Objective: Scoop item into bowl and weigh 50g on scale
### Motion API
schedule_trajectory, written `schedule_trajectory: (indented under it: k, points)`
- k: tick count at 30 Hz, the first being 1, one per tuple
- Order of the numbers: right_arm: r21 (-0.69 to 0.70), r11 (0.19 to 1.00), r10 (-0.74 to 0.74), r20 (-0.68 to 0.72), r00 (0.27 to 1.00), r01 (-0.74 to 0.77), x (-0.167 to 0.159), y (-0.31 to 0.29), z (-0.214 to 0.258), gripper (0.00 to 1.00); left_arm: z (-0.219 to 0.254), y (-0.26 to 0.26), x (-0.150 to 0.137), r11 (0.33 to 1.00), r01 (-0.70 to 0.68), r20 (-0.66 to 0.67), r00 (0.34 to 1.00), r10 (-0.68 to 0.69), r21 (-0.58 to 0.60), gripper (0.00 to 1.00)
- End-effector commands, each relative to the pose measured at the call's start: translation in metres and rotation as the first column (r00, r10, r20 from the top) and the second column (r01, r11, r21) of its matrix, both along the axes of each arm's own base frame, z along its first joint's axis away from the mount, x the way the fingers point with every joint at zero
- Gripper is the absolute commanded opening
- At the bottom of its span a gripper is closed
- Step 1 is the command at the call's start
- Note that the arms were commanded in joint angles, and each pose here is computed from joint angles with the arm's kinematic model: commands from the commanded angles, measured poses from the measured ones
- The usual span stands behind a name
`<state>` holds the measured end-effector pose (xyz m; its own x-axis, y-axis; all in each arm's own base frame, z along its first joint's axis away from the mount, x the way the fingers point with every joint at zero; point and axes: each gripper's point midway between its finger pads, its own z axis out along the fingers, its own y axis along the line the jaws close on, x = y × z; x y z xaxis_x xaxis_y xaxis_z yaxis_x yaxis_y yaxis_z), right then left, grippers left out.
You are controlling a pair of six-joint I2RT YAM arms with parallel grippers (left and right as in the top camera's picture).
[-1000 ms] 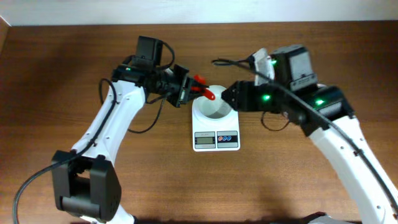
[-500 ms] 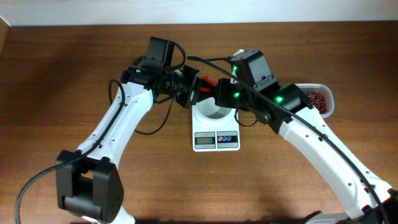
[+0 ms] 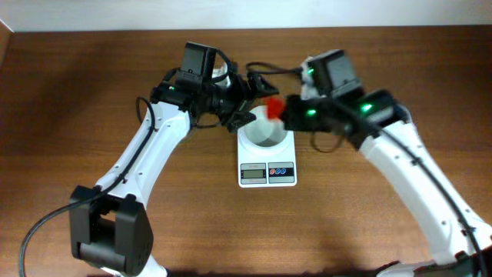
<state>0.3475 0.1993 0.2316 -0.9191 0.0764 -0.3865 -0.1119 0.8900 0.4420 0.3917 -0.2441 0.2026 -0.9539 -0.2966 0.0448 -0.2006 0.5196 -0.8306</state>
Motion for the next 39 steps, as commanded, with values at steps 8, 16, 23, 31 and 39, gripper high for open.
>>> schedule_trajectory:
  k: [8, 16, 23, 31, 39]
  points:
    - [-0.176, 0.958, -0.241, -0.055, 0.969, 0.228, -0.005, -0.188, 0.043, 0.04, 0.027, 0.049, 0.008, 0.844, 0.123, 0.328, 0.885, -0.331, 0.522, 0.00]
    - [-0.483, 0.868, -0.287, -0.306, 0.908, 0.112, 0.019, -0.262, -0.068, 0.04, -0.010, 0.039, -0.036, 0.644, 0.317, 0.196, 0.779, -0.595, 0.696, 0.00]
    - [-0.486, 0.874, -0.198, -0.326, 0.924, 0.016, 0.044, -0.265, -0.107, 0.04, -0.043, -0.013, -0.064, 0.410, 0.374, 0.095, 0.632, -0.769, 0.832, 0.00]
    - [-0.332, 0.940, -0.080, -0.436, 0.896, -0.078, 0.047, -0.247, -0.155, 0.04, -0.046, -0.014, -0.064, 0.371, 0.380, 0.082, 0.595, -0.799, 0.847, 0.00]
    - [-0.328, 0.944, -0.124, -0.418, 0.900, -0.022, 0.049, -0.265, -0.155, 0.28, -0.056, -0.014, -0.060, 0.356, 0.383, 0.064, 0.599, -0.798, 0.853, 0.04]
